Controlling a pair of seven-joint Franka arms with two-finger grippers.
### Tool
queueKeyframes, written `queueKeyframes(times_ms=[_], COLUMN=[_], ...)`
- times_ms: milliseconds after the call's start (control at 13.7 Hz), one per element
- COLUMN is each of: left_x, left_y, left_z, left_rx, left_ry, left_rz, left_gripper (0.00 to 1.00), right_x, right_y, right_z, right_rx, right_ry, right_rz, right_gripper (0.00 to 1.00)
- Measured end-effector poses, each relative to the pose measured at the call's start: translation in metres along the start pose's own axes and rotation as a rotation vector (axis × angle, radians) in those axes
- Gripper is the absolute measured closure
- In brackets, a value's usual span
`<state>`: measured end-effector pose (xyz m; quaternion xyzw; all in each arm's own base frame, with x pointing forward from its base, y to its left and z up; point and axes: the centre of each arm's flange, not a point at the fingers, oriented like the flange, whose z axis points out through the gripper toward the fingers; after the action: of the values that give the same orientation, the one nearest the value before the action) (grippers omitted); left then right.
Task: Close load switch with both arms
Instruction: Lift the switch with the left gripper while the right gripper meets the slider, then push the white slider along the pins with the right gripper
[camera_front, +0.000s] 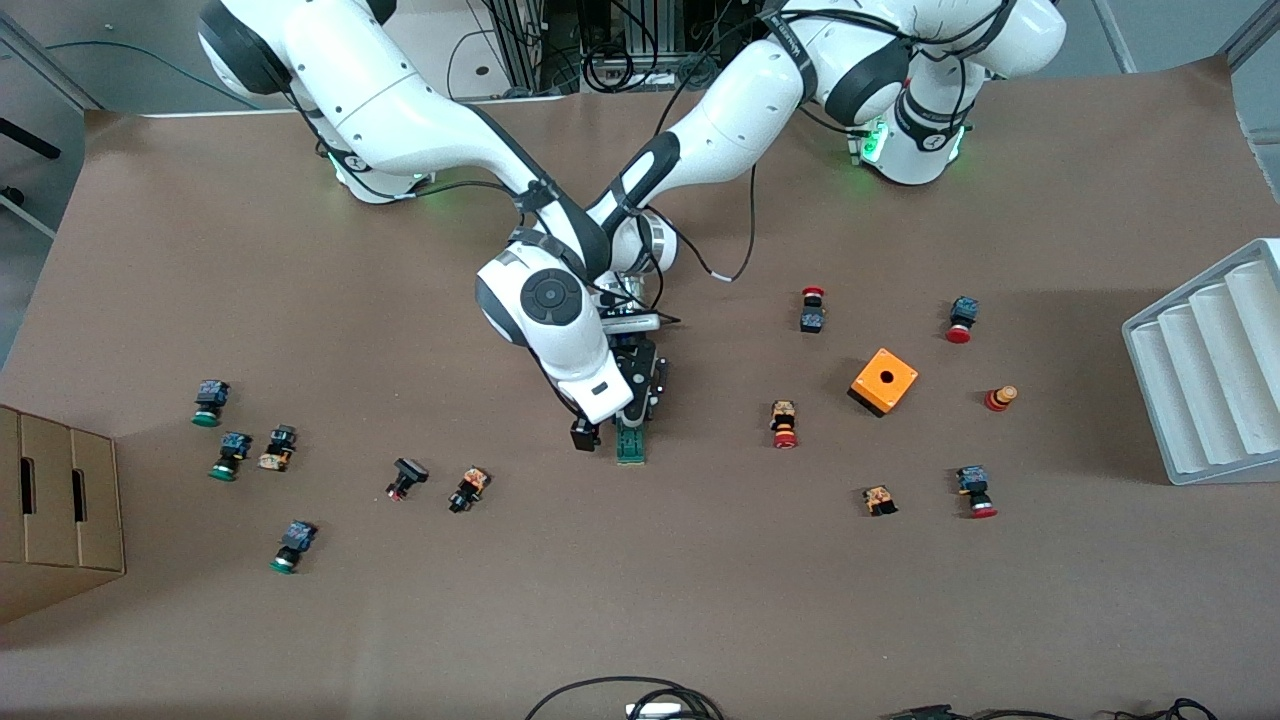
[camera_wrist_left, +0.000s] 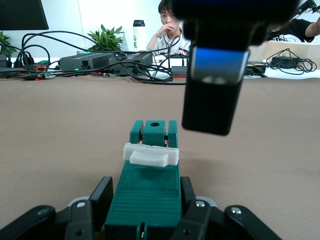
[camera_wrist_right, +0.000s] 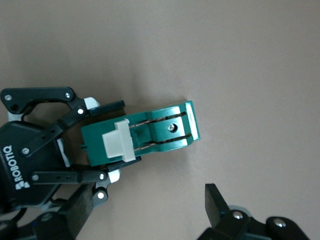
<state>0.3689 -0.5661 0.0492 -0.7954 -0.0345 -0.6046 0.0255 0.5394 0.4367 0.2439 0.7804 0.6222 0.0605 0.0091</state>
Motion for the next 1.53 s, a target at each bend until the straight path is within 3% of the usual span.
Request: queueKeyframes(times_ms=[875,1531], left_x=[0.000,0.000], left_y=[0.000,0.000], left_z=[0.001,0.001], left_rx=[-0.003,-0.004], left_ry=[0.004,0.004], left_rz=[-0.007,-0.029], left_gripper=[0.38,0.38], right_x=[0.010,0.018], right_y=[-0.011,-0.019], right_z=[0.009,0.025], right_rx=[-0.005,-0.012], right_ry=[0.013,-0.005], right_rz=[-0.020,-0.031], right_gripper=[0.00,0.00])
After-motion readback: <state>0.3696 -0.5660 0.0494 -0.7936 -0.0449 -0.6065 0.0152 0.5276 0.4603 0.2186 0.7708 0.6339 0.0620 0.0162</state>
